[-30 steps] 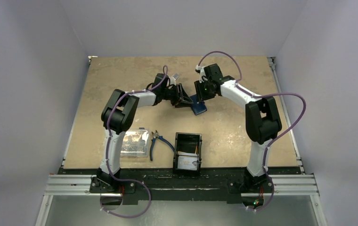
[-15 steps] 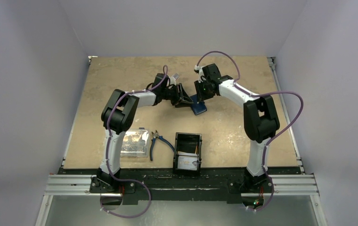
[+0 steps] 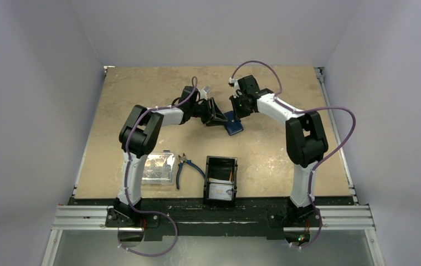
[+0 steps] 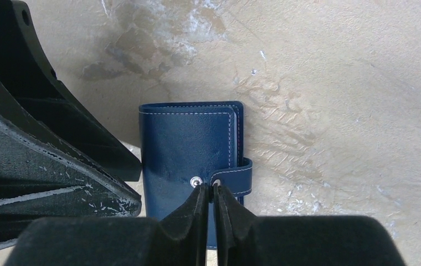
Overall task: Put the credit cards into the card holder
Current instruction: Close the card holder at the center of the board.
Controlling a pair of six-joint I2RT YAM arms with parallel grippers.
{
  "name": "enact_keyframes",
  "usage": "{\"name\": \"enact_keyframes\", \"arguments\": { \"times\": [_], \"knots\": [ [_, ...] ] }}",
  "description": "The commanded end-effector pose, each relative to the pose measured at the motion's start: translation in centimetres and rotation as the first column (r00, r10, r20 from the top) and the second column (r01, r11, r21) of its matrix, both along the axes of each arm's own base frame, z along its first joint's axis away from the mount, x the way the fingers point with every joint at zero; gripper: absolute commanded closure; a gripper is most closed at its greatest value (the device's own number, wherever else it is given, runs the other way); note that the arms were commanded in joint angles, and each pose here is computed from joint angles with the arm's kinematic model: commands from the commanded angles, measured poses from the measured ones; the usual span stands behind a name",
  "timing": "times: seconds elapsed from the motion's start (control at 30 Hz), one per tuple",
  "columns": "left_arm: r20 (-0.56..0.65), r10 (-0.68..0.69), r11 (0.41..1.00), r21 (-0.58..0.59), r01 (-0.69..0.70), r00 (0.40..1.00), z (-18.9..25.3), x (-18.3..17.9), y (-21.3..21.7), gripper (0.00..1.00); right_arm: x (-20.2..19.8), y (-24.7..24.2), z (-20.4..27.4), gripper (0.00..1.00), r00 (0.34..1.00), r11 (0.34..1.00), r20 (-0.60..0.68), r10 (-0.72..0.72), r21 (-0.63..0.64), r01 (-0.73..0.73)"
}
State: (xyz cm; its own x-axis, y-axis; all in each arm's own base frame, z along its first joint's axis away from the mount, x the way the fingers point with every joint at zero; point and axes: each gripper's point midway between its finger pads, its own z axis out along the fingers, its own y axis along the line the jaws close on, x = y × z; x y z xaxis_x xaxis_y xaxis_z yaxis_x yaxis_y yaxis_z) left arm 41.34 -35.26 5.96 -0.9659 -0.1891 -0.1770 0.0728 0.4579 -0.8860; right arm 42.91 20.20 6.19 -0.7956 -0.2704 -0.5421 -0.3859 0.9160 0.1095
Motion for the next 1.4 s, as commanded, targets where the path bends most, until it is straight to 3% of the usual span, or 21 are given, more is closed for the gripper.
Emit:
{"name": "enact_keyframes", "arguments": {
  "times": [0.0, 0.17, 0.63, 1.37],
  "knots": [
    [0.035, -0.004, 0.999, -0.035, 0.005, 0.999, 1.1, 0.6, -0.1, 0.61, 1.0, 0.6, 1.8, 0.87, 0.999, 1.0, 0.049, 0.013, 0.012, -0.014],
    [0.033, -0.002, 0.999, -0.036, 0.003, 0.999, 1.1, 0.6, -0.1, 0.61, 0.7, 1.0, 1.9, 1.0, 0.999, 0.999, 0.043, 0.021, 0.036, -0.022],
    [-0.006, 0.016, 1.0, -0.014, -0.016, 1.0, -0.8, 0.7, 0.3, 0.62, -0.5, 0.9, 1.5, 1.0, 0.997, 0.985, -0.026, 0.072, 0.16, -0.067],
    [-0.005, 0.016, 0.999, -0.029, -0.016, 1.0, -0.5, 0.8, 0.1, 0.63, -1.6, 1.9, -0.5, 1.0, 0.982, 0.962, -0.099, 0.159, 0.238, -0.132]
  ]
}}
